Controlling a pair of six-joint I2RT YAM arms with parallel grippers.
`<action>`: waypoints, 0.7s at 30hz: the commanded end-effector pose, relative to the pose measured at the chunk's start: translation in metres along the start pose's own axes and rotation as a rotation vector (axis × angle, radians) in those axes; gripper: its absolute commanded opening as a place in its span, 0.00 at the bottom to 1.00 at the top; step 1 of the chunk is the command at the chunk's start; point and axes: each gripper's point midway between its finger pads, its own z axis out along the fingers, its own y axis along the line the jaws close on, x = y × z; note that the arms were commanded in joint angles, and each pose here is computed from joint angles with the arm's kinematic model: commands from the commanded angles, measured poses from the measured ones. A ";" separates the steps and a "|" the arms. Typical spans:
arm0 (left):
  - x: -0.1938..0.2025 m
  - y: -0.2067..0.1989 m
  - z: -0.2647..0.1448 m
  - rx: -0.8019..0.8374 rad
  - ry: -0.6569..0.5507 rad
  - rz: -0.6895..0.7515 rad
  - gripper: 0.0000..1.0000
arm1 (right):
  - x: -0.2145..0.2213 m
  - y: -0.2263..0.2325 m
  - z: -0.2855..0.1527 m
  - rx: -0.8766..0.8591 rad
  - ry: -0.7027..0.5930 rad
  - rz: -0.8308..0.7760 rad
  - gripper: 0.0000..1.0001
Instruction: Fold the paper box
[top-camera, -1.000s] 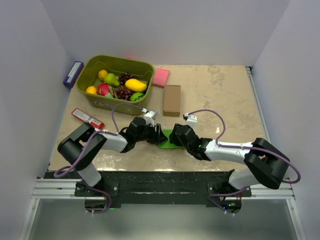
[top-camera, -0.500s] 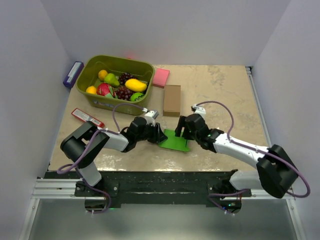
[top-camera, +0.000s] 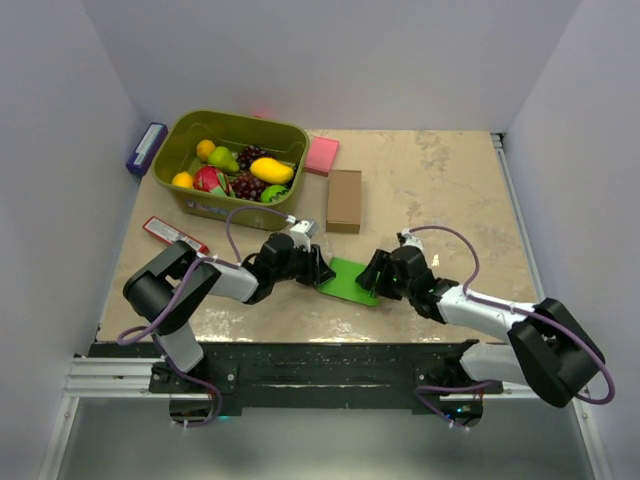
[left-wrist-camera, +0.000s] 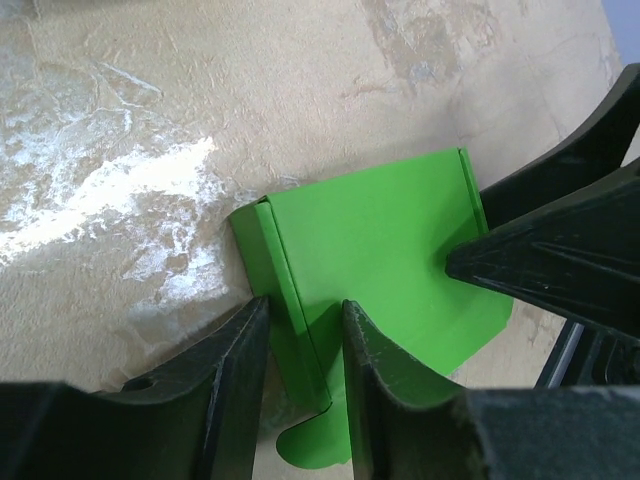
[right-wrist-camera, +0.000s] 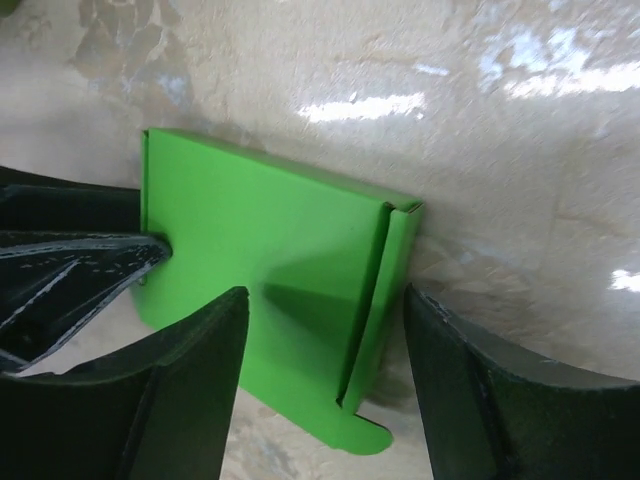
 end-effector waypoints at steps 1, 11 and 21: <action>0.025 0.011 -0.002 -0.029 0.072 0.004 0.38 | 0.019 0.008 0.004 -0.098 0.052 0.114 0.60; -0.011 -0.002 -0.027 -0.030 -0.033 -0.002 0.72 | 0.025 -0.005 0.003 -0.094 0.046 0.153 0.00; -0.042 -0.002 -0.075 -0.036 -0.133 -0.105 0.86 | 0.012 0.018 -0.011 -0.205 0.022 0.155 0.00</action>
